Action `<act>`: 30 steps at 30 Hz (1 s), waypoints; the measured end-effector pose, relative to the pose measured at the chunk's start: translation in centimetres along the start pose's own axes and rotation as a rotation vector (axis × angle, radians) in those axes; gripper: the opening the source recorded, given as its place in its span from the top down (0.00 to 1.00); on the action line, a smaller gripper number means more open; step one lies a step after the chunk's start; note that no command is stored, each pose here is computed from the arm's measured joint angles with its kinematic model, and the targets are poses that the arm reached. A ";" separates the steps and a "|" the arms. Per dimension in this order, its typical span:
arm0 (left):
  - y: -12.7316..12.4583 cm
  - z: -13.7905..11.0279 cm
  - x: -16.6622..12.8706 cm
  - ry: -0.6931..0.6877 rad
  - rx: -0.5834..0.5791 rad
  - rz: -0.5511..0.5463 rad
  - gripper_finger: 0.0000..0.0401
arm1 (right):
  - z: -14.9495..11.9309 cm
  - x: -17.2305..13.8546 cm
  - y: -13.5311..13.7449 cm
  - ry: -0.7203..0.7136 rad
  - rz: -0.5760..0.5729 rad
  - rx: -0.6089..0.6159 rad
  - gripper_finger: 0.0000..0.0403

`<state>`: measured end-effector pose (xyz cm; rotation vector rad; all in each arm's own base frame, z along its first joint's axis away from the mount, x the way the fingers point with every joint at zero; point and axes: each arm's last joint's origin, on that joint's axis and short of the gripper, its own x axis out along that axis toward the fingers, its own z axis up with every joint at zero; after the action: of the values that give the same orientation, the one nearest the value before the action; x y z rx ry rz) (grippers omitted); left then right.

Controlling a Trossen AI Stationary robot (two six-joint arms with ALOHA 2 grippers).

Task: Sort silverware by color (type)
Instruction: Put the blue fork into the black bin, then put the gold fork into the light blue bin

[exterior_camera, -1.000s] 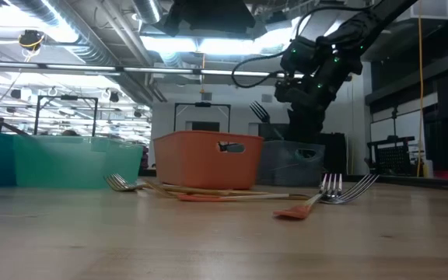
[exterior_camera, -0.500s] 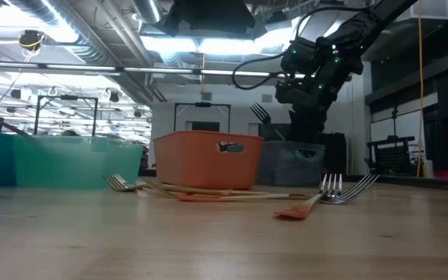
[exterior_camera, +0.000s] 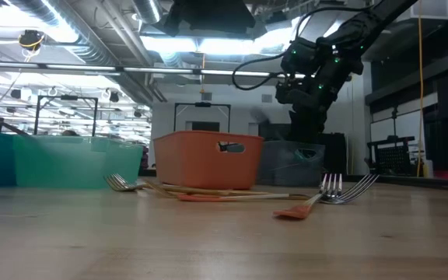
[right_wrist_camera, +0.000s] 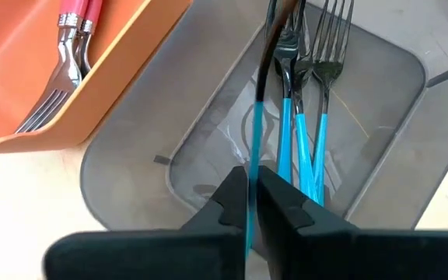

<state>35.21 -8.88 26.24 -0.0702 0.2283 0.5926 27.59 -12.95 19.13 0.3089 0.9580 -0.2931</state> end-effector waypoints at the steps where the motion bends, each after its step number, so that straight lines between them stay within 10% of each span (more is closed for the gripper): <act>1: 0.0 0.0 0.0 0.000 0.000 0.000 0.79 | 0.0 0.1 0.0 -0.003 -0.003 0.000 0.94; 30: -0.3 -0.8 -0.1 0.106 0.055 -0.167 0.79 | -0.1 1.6 -0.4 0.014 -0.041 0.002 0.89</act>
<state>35.18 -9.29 25.47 -0.0666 0.3379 0.4161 28.27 -13.41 17.68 0.2940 0.9787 -0.3295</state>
